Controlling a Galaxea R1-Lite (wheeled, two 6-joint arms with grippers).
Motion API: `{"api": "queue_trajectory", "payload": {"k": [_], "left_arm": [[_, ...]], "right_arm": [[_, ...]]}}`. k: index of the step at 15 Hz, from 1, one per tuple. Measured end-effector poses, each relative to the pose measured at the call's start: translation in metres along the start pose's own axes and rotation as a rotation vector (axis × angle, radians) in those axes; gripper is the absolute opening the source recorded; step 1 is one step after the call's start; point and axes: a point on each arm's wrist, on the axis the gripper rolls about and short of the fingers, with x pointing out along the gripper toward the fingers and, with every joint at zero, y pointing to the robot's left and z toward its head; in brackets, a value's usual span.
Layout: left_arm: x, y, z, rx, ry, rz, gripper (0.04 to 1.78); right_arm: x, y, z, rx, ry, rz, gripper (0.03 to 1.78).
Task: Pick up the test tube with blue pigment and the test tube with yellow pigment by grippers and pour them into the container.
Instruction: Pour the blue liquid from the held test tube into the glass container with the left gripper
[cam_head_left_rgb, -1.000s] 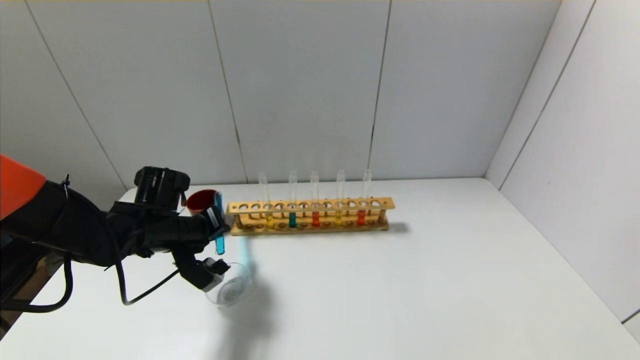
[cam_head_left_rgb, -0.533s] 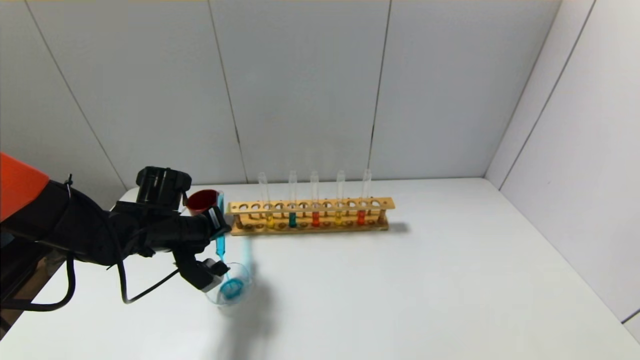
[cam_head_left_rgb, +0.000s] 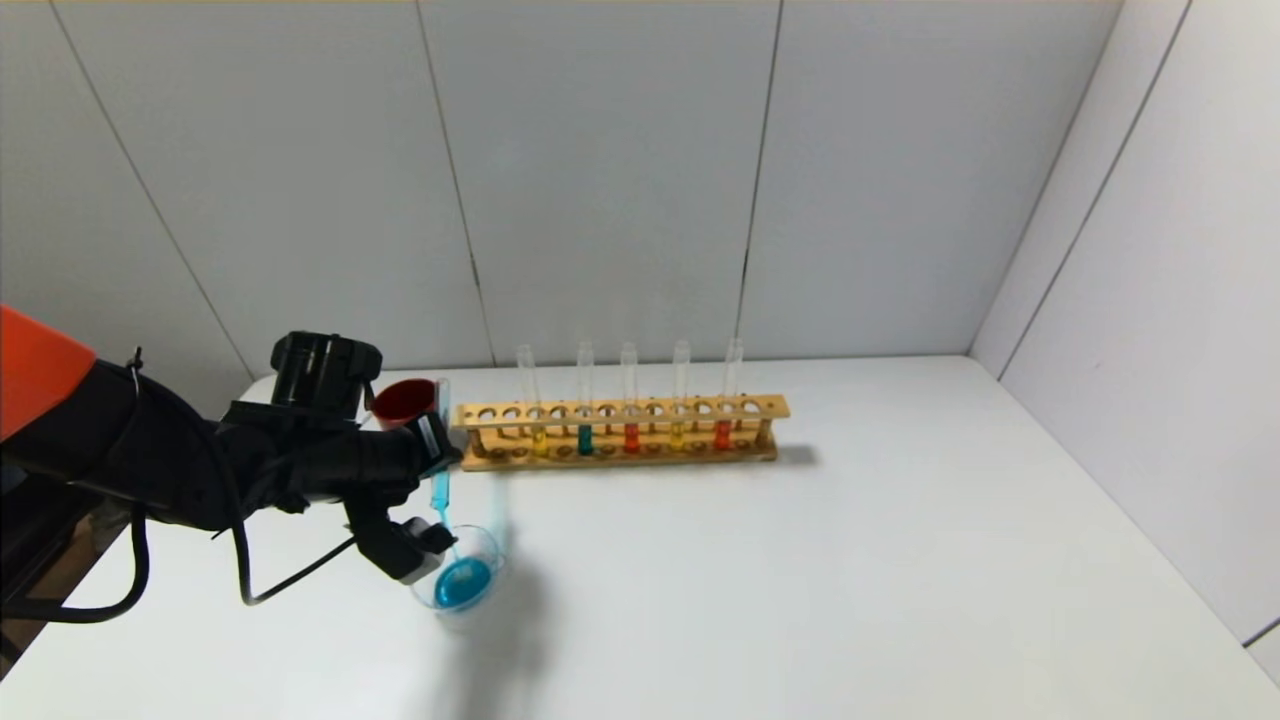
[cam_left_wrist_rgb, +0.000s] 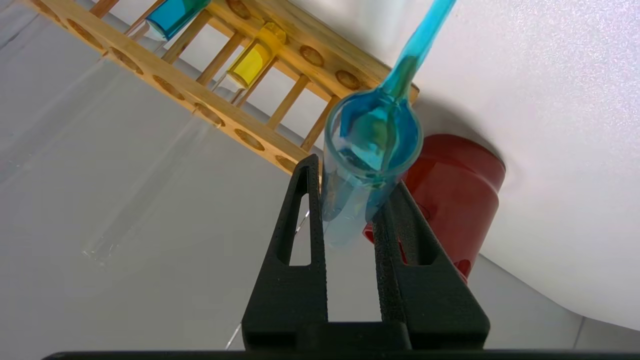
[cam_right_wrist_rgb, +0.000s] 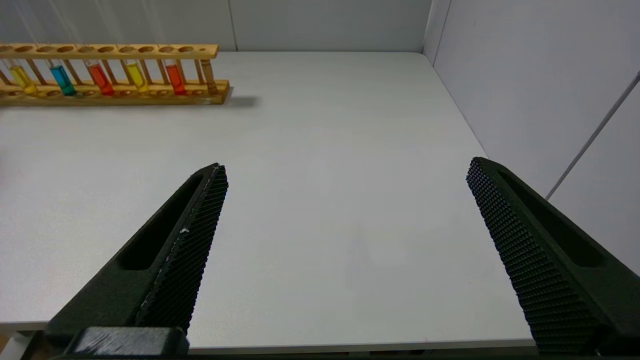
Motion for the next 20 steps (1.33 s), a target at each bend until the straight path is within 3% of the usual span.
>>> {"api": "queue_trajectory", "payload": {"k": [6, 20], "left_arm": [[-0.002, 0.000, 0.003, 0.005, -0.006, -0.001, 0.32], [-0.018, 0.011, 0.011, 0.165, 0.011, 0.030, 0.32]], "right_arm": [[0.000, 0.000, 0.000, 0.000, 0.000, 0.000, 1.75], [0.000, 0.000, 0.000, 0.000, 0.000, 0.000, 1.75]]}}
